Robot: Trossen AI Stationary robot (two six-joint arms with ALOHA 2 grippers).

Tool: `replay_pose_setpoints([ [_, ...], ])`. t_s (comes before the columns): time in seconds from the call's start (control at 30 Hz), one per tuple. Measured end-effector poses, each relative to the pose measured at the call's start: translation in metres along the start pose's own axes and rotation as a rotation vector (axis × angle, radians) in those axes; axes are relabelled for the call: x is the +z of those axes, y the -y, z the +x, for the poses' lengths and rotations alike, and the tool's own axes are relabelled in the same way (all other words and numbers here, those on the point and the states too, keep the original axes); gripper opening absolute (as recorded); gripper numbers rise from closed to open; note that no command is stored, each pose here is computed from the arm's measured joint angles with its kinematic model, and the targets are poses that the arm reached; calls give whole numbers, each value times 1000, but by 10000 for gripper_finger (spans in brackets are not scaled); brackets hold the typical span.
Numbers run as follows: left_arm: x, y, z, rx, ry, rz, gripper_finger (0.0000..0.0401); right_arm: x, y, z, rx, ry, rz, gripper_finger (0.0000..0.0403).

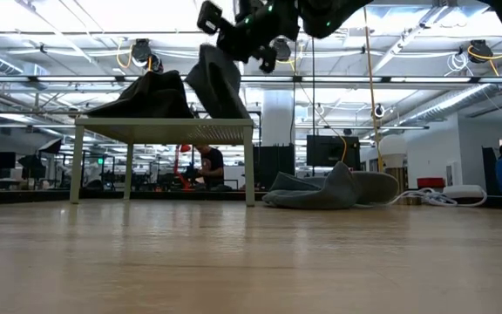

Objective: Pick & Place hat
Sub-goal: Put the gray cap on the shelf

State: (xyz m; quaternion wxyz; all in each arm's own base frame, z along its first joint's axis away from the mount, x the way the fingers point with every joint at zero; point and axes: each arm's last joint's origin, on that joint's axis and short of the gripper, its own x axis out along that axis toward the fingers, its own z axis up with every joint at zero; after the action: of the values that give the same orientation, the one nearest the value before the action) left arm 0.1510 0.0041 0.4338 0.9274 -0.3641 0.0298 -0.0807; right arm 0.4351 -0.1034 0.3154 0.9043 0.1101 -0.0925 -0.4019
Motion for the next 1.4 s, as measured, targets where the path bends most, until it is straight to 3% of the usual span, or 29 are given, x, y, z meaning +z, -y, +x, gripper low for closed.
replay_pose_setpoints([
  [0.33, 0, 0, 0, -12, -10, 3, 113, -15, 3, 8, 39, -13, 2, 35],
  [0.5, 0, 0, 0, -12, -10, 3, 113, -20, 3, 11, 82, -32, -2, 20],
  [0.63, 0, 0, 0, -11, -10, 3, 113, -18, 3, 10, 96, -28, -6, 19],
  [0.8, 0, 0, 0, 0, -1, 3, 113, -19, 6, 14, 195, -58, -5, 23],
  [1.27, 0, 0, 0, 9, 8, 1, 113, -30, 10, 20, 247, -108, -53, 26],
  [1.4, 0, 0, 0, 9, 8, -1, 113, -21, 9, 22, 269, -85, -36, 22],
])
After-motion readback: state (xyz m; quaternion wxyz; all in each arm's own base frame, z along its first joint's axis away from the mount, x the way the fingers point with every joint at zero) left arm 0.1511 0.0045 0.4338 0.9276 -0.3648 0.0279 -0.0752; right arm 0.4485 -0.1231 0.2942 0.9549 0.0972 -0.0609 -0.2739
